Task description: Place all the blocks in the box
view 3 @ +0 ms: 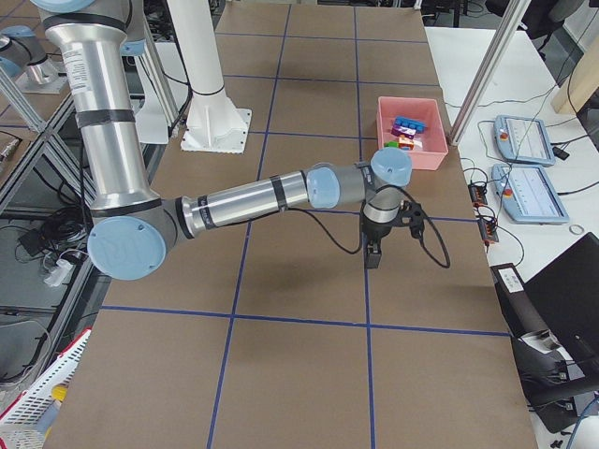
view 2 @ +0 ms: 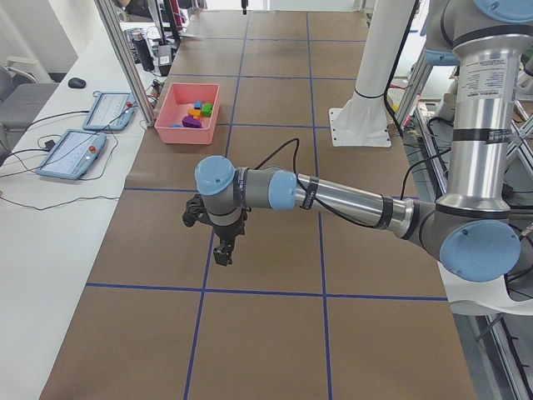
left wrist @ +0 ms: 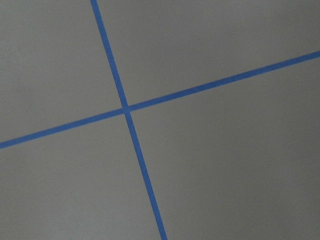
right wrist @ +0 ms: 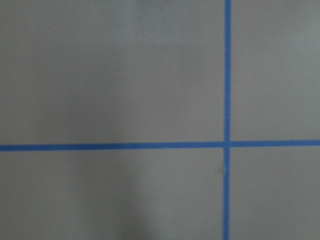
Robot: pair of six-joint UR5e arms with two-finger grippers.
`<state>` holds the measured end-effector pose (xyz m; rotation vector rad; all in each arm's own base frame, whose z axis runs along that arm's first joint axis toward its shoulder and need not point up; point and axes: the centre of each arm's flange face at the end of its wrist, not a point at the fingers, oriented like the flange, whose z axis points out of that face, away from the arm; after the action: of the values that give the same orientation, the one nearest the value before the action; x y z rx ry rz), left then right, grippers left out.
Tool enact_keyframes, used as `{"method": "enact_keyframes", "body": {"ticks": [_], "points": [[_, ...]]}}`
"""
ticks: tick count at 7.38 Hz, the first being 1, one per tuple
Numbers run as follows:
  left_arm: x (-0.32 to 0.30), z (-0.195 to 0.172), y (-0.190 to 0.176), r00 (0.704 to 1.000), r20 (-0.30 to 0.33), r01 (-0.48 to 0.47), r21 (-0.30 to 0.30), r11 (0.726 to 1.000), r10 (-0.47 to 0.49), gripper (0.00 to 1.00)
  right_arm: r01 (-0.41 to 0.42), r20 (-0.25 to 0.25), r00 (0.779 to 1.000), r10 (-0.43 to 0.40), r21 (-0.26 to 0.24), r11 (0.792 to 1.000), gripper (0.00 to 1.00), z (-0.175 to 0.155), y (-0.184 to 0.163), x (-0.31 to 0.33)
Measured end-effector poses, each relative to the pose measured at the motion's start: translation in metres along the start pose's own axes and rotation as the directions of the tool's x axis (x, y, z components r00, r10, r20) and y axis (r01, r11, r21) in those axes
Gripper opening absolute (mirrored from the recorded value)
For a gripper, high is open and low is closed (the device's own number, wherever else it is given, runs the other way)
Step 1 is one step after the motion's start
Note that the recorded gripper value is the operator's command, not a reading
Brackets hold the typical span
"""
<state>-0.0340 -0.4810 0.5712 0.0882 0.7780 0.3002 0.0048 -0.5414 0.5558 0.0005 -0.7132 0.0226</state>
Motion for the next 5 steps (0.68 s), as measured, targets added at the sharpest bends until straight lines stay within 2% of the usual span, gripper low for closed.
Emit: {"method": "enact_keyframes", "body": {"ticks": [2,5], "points": [[-0.010,0.015,0.025,1.000,-0.003,-0.001,-0.034,0.999,0.000,1.00,-0.025,-0.010,1.000,0.025,-0.031,0.999,1.00,0.011,0.046,0.069],[-0.021,0.028,0.045,0.999,-0.011,0.033,-0.059,0.998,-0.034,1.00,-0.049,-0.021,0.999,0.048,-0.051,0.997,1.00,0.019,0.072,0.095]]}}
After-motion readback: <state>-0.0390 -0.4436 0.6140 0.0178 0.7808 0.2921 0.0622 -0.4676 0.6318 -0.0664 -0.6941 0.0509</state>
